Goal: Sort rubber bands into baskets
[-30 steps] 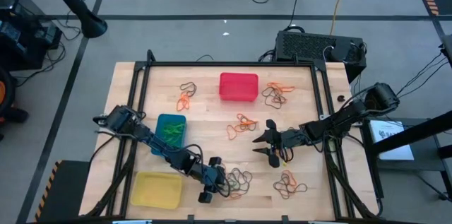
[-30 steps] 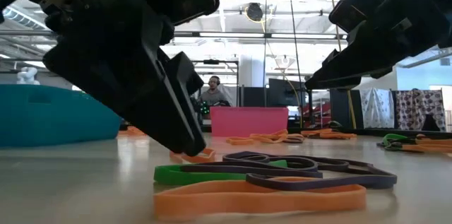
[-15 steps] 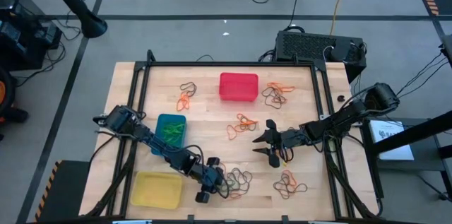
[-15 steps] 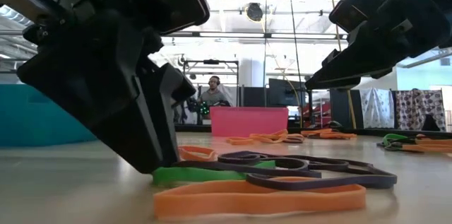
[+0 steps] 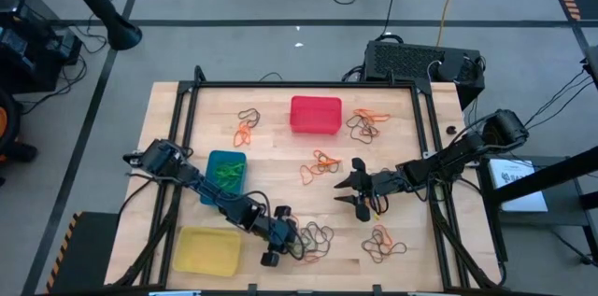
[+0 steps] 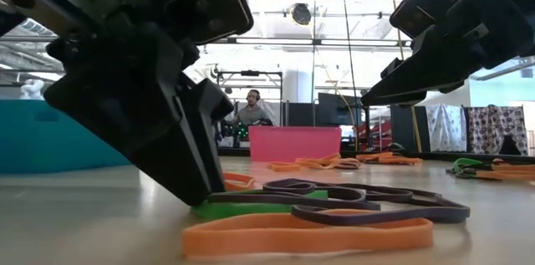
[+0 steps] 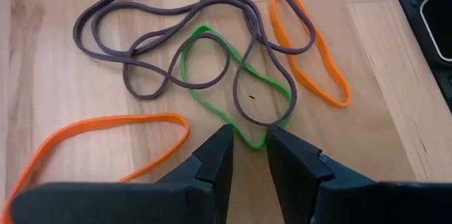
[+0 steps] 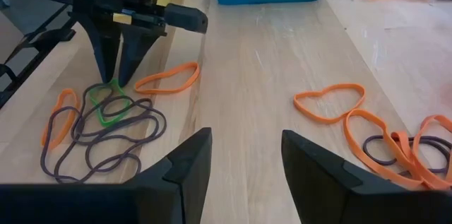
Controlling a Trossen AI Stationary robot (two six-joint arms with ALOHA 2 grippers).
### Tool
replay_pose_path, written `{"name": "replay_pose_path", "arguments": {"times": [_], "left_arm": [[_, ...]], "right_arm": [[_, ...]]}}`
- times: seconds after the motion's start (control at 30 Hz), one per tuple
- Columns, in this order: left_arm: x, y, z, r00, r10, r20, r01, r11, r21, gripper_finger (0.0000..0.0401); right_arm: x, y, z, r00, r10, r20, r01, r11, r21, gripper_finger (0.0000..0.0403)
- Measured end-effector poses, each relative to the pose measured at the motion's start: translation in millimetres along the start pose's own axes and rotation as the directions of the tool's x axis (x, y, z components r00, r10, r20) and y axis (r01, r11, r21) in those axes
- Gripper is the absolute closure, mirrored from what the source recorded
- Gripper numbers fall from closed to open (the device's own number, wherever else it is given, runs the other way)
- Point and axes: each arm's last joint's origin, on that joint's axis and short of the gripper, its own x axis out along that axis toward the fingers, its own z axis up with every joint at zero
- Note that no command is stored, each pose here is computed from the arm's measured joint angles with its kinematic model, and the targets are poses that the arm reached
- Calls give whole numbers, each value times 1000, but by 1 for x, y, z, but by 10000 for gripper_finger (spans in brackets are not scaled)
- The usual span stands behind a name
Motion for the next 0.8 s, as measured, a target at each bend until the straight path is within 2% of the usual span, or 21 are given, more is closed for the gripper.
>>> {"name": "replay_pose_path", "arguments": {"times": [0.17, 0.37, 0.6, 0.8], "left_arm": [[0, 0, -1, 1000, -5, -7, 5, 1000, 21, 315], [0, 0, -1, 1000, -10, -9, 11, 999, 36, 392], [-6, -3, 8, 999, 0, -39, 3, 998, 67, 398], [-29, -13, 37, 997, 79, 1, -78, 983, 167, 398]], "right_arm": [[0, 0, 0, 1000, 0, 0, 0, 1000, 1, 238], [0, 0, 0, 1000, 0, 0, 0, 1000, 2, 238], [0, 0, 0, 1000, 0, 0, 0, 1000, 3, 238], [0, 0, 0, 1000, 0, 0, 0, 1000, 2, 238]]}}
